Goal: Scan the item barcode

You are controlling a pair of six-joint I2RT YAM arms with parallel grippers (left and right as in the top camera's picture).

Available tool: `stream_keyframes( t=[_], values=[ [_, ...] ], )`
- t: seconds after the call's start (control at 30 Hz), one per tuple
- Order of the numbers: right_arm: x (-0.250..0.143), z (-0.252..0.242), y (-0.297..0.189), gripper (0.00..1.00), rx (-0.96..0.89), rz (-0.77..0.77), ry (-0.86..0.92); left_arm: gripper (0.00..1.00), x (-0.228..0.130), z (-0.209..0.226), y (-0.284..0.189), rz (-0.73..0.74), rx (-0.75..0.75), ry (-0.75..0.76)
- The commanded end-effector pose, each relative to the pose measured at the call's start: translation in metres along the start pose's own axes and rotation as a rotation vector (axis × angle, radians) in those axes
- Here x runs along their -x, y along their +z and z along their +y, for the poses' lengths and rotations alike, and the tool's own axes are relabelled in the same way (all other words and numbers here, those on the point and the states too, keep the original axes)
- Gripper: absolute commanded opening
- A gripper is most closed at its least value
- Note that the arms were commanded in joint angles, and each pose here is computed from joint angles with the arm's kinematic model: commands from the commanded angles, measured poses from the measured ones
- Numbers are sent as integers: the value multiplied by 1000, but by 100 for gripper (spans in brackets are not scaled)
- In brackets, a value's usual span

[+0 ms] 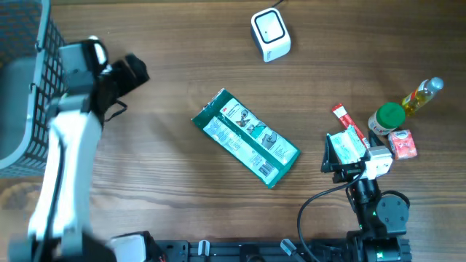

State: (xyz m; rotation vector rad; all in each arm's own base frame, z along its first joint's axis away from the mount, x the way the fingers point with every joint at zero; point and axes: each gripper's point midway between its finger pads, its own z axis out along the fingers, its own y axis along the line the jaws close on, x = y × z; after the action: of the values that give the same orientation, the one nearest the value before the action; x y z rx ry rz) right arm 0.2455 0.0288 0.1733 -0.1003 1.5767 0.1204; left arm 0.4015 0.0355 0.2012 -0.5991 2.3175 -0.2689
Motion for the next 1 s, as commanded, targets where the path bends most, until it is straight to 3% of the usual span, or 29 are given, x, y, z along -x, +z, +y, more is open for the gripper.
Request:
stream_keyframes(
  t=[0.0,0.17,0.47,0.73,0.97],
  values=[
    [2,-2,0,100,-13,-10,-13,100,31,-3,-55,-180,15,8],
    [2,-2,-1,100,-13,-10,-13,100,39,-11,-86,-256,-19,15],
    [2,-2,-1,100,-13,-10,-13,100,23,-24,-145,-338,-69,46],
    [2,-2,-1,100,-13,-10,-13,100,-22,-7,-185,-600,-124,67],
    [2,-2,0,100,-13,-10,-13,100,-42,-12,-229,-1032,-442,68]
  ],
)
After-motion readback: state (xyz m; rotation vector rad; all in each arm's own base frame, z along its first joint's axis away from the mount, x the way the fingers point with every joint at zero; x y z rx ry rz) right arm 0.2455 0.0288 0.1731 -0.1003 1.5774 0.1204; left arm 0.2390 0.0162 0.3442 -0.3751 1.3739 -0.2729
